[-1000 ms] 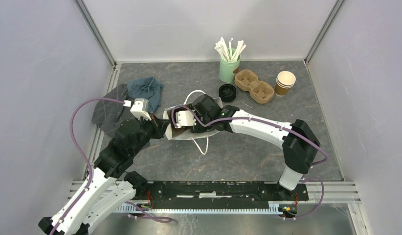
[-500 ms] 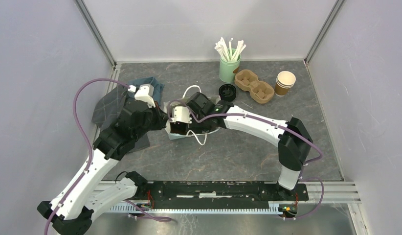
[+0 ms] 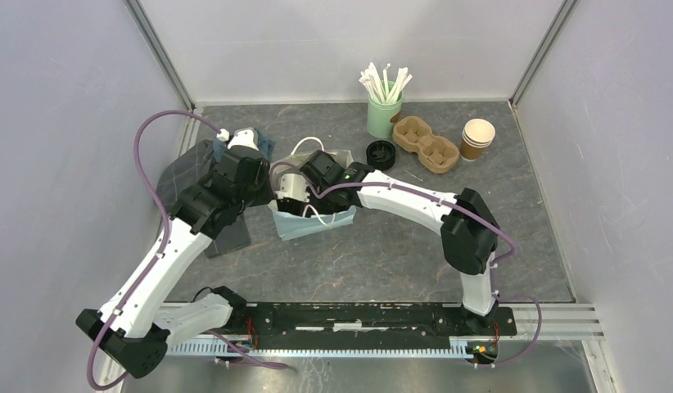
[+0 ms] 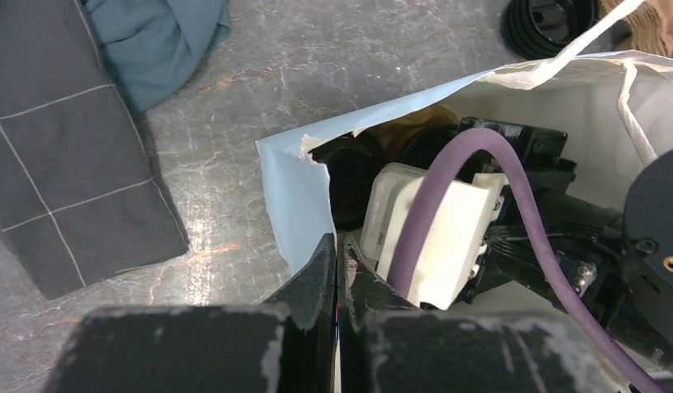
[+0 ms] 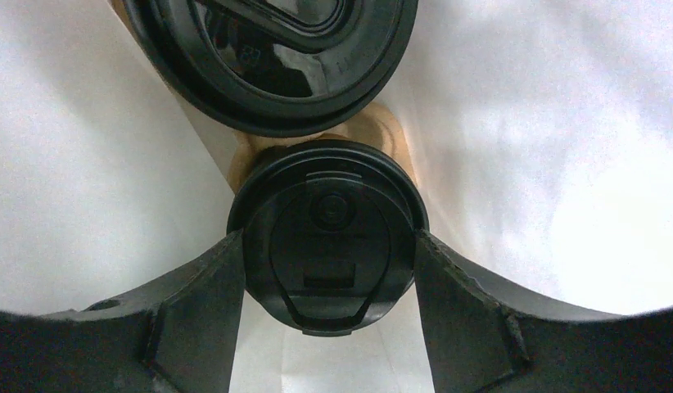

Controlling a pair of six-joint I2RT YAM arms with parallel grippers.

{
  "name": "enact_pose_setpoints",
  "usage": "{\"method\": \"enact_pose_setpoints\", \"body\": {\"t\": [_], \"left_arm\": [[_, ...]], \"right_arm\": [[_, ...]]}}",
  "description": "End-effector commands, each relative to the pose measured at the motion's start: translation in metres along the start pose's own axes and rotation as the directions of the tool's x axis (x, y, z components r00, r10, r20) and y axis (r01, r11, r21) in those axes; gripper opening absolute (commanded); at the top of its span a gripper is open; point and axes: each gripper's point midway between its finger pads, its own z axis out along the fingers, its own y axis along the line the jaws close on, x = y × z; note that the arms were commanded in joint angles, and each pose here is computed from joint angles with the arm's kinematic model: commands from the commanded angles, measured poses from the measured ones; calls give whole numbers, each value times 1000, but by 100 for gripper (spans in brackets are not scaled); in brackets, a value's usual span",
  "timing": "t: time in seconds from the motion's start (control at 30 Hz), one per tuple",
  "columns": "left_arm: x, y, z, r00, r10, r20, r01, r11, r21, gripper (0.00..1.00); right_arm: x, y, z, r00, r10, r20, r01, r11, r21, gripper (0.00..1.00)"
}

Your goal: Pack the takeout coffee

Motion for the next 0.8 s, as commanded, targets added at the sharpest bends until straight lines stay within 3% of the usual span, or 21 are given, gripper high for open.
{"method": "enact_pose_setpoints", "body": {"t": [0.0,0.17,0.47,0.5,0.63,0.77], "left_arm": [[-23,7,0,996,-51,73,54,997,-47,2],[-25,13,7,995,-47,87,52,997,-62,2],[-27,17,13,995,-40,87,47,996,-81,2],[-27,17,13,995,-38,87,45,996,-80,2],[-28,16,10,995,-34,89,41,997,-69,2],[-27,18,8,995,-34,90,41,997,-71,2]], "right_arm": [[33,33,48,995,26,-95,-38,992,-123,0],[50,39,73,986,23,-168,-46,989,-138,0],[57,37,74,982,32,-184,-57,989,-133,1],[48,32,69,984,47,-174,-70,990,-126,6],[6,8,33,987,154,-54,-157,985,-69,37],[-13,-3,1,975,219,24,-218,975,-35,57]]}}
